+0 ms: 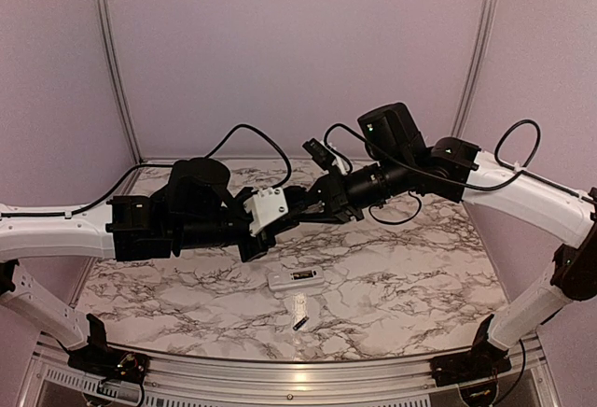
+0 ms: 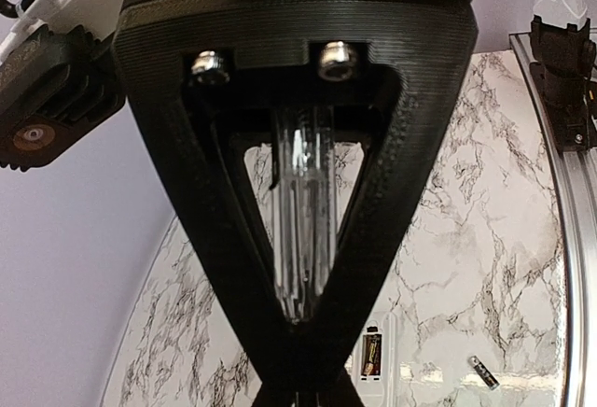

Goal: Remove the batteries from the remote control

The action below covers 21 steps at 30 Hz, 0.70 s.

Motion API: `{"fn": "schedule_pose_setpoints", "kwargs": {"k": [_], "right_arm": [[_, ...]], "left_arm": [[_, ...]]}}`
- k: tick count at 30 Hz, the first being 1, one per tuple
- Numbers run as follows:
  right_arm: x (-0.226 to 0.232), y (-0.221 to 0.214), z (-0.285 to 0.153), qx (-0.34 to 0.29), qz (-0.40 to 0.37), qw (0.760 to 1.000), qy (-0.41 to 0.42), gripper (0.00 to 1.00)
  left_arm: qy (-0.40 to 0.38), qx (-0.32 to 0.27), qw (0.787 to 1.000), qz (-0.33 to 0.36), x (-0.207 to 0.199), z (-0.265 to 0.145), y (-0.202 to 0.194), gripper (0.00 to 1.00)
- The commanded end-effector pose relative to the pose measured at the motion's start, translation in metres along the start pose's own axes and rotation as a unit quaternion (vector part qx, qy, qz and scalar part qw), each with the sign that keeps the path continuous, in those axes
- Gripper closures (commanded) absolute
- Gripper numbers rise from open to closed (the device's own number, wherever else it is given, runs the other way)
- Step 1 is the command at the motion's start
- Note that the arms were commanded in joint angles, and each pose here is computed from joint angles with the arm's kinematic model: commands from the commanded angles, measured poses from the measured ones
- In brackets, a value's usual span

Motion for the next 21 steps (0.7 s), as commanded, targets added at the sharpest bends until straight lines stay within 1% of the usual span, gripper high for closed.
{"fn": "schedule_pose_setpoints", "kwargs": {"k": [1, 6, 7, 8, 12, 15, 17, 19, 21], "right_arm": [[0.004, -0.001, -0.007, -0.006, -0.001, 1.000, -0.008, 1.00], [0.001, -0.001, -0.008, -0.003, 0.000, 1.000, -0.022, 1.00], [-0.002, -0.001, -0.009, -0.002, 0.001, 0.999, -0.032, 1.00], [-0.007, -0.002, -0.010, -0.001, 0.004, 0.999, -0.047, 1.00], [-0.022, -0.006, -0.015, -0.007, 0.020, 0.996, -0.091, 1.00], [-0.034, -0.008, -0.022, -0.026, 0.033, 0.991, -0.126, 1.00], [-0.044, -0.013, -0.028, -0.034, 0.048, 0.986, -0.154, 1.00], [-0.051, -0.016, -0.034, -0.045, 0.059, 0.982, -0.176, 1.00], [-0.059, -0.021, -0.038, -0.051, 0.070, 0.978, -0.192, 1.00]], "left_arm": [[0.000, -0.005, 1.000, -0.012, -0.003, -0.001, 0.000, 0.83], [0.020, -0.013, 0.999, -0.023, 0.004, -0.007, 0.000, 0.20], [0.027, -0.015, 0.999, -0.028, 0.006, -0.009, 0.000, 0.04], [0.033, -0.015, 0.999, -0.032, 0.008, -0.011, -0.002, 0.01], [0.047, -0.016, 0.998, -0.049, 0.011, -0.021, -0.010, 0.01], [0.082, -0.031, 0.992, -0.089, 0.024, -0.033, -0.010, 0.01], [0.115, -0.034, 0.985, -0.125, 0.035, -0.042, -0.012, 0.01], [0.137, -0.030, 0.979, -0.150, 0.041, -0.046, -0.019, 0.01], [0.140, 0.006, 0.977, -0.159, 0.039, -0.044, -0.036, 0.01]]}}
Point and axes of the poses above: each gripper's point midway between its finger pads, its own z axis out along the fingers, its own x axis along the line the jaws close on, y = z × x, the point moved 1 cm from there along -z, back along the fingers, and after that the axes turned 14 degrees about -z, right-handed, at the moved point
